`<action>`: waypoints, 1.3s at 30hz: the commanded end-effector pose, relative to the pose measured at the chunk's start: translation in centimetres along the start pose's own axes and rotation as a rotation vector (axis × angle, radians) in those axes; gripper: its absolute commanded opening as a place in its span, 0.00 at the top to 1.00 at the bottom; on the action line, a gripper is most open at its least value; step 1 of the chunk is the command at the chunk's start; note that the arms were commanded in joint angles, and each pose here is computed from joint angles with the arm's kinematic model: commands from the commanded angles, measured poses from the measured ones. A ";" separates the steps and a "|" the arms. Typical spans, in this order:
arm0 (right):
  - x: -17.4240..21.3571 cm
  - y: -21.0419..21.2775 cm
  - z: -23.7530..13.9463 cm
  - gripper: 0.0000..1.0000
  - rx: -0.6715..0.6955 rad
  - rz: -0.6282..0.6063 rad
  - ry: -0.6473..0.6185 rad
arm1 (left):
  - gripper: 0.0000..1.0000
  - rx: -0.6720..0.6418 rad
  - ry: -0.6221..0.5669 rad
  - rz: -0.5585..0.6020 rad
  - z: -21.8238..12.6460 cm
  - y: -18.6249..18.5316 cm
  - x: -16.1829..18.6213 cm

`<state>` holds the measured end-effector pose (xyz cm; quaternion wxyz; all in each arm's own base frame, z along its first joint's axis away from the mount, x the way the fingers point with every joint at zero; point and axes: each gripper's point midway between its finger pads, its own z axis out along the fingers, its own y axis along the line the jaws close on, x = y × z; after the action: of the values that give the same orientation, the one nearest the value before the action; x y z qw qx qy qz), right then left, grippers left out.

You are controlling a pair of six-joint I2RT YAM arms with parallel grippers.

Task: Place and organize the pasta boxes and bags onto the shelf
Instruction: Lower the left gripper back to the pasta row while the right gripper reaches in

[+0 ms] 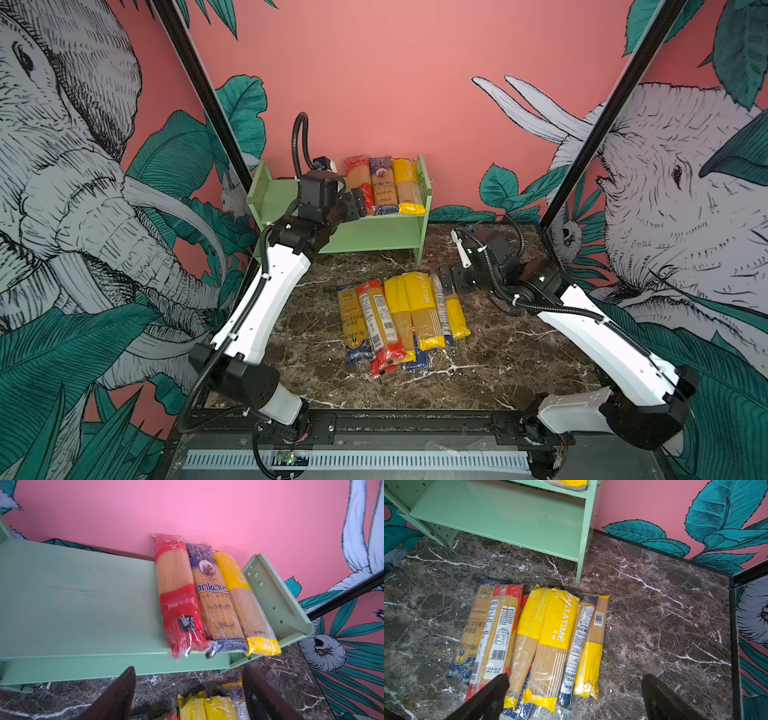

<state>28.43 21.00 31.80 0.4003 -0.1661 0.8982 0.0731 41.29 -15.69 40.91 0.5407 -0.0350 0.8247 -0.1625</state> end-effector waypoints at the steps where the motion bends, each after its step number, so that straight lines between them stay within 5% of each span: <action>1: 0.1 0.6 -0.7 0.01 -0.044 0.039 -0.022 | 0.20 -0.022 0.021 0.020 -2.1 0.5 2.9; 16: 5.4 3.8 -0.5 0.01 -0.066 0.012 0.030 | 0.20 -0.023 0.279 -0.085 -7.5 4.4 20.9; 26: 9.5 5.3 -0.6 0.01 -0.054 -0.008 0.053 | 0.19 -0.013 0.395 -0.108 -7.6 4.5 28.6; 39: 11.9 2.9 -1.6 0.01 -0.009 0.003 0.029 | 0.14 -0.014 0.509 -0.113 -4.0 1.5 34.1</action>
<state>18.65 21.43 23.79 0.3724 -0.1850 0.9054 0.0858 23.00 -20.16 11.54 0.2980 -0.0234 0.9391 -0.1695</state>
